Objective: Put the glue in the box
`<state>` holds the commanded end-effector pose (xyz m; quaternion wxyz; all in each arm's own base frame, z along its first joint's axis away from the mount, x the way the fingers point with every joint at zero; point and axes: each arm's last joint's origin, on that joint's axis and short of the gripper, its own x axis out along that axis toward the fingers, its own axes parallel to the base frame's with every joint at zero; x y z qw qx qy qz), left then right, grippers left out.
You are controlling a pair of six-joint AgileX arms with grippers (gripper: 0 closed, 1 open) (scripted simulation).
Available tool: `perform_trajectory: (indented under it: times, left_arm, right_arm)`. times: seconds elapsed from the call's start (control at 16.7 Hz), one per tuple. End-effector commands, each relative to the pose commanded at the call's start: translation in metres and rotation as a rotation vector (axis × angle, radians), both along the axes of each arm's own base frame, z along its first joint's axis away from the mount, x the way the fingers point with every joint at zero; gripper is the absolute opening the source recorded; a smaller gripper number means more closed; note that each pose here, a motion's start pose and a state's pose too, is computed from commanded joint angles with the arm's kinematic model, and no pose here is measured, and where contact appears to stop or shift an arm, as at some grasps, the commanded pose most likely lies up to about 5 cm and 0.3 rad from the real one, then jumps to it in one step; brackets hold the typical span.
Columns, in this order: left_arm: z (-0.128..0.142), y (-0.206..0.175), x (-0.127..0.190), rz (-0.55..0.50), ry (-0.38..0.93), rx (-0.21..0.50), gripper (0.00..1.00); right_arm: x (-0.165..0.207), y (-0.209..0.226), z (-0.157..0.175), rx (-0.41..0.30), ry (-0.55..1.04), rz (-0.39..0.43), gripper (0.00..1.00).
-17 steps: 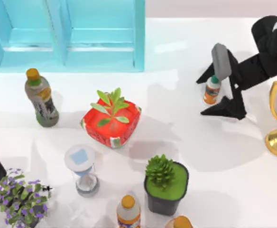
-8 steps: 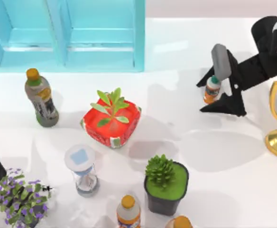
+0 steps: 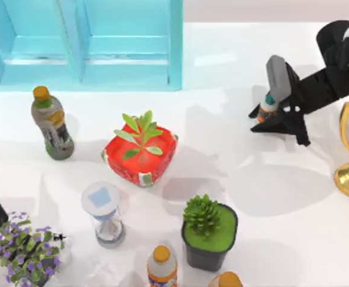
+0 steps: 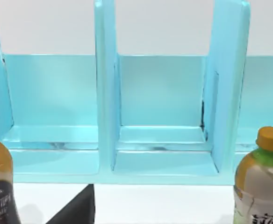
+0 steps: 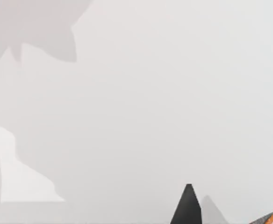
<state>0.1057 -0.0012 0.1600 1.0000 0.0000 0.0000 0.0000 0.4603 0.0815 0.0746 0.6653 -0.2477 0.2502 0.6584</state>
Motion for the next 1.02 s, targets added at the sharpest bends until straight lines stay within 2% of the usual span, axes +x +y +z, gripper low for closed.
perform_trajectory:
  times: [0.66,0.78,1.02]
  left_arm:
    - [0.0,0.0,0.0,0.0,0.0,0.0,1.0]
    - [0.0,0.0,0.0,0.0,0.0,0.0,1.0]
    - [0.0,0.0,0.0,0.0,0.0,0.0,1.0]
  right_arm:
    - [0.001,-0.003,0.003,0.001,0.007,-0.009,0.0]
    - [0.002,-0.004,0.014,0.001,0.024,-0.014,0.0]
    - [0.002,-0.002,0.057,-0.001,0.034,-0.008,0.0]
